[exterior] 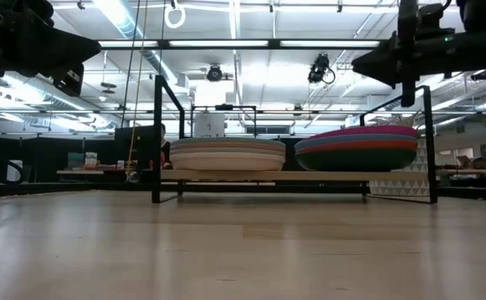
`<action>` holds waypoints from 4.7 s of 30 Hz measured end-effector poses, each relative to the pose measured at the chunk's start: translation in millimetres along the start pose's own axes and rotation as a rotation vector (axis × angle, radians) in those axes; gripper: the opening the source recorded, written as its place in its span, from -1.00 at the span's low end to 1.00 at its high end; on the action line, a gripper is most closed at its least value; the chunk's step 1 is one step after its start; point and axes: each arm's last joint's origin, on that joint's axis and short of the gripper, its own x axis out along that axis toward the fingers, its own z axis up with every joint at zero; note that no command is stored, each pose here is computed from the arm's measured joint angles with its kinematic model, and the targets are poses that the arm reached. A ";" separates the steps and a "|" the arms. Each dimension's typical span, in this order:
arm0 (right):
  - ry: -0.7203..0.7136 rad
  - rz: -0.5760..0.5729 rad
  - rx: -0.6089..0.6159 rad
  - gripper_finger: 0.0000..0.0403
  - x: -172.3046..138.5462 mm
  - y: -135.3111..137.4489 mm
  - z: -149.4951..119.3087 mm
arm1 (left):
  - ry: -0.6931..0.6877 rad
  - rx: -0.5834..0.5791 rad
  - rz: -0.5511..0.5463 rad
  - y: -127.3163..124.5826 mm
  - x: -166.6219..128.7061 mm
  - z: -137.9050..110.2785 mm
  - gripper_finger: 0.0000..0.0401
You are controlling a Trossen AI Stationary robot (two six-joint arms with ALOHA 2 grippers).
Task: Place and stack plates onto a shelf
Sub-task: Return to Home Position
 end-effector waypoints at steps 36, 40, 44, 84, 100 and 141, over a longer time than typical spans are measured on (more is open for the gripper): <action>0.163 0.329 -0.234 -0.68 -42.4 -18.9 -14.0 | 0.083 0.171 -0.116 -2.3 -0.5 -8.4 -0.92; 0.136 0.464 -0.215 -0.68 -46.6 -13.4 -9.1 | 0.085 0.162 -0.116 -2.3 -0.5 -8.5 -0.92; 0.139 0.456 -0.176 -0.68 -47.3 -13.3 -8.7 | 0.085 0.143 -0.115 -2.3 -0.5 -8.5 -0.92; 0.732 0.822 0.173 -0.68 -61.2 -11.1 -31.3 | 0.192 0.134 -0.110 -0.6 -1.9 -19.0 -0.92; 0.687 0.846 0.073 -0.68 -60.8 -11.4 -31.9 | 0.195 0.024 -0.100 -0.6 -1.9 -18.7 -0.92; 0.685 0.844 0.073 -0.68 -60.7 -11.4 -31.8 | 0.194 0.029 -0.100 -0.6 -1.8 -18.6 -0.92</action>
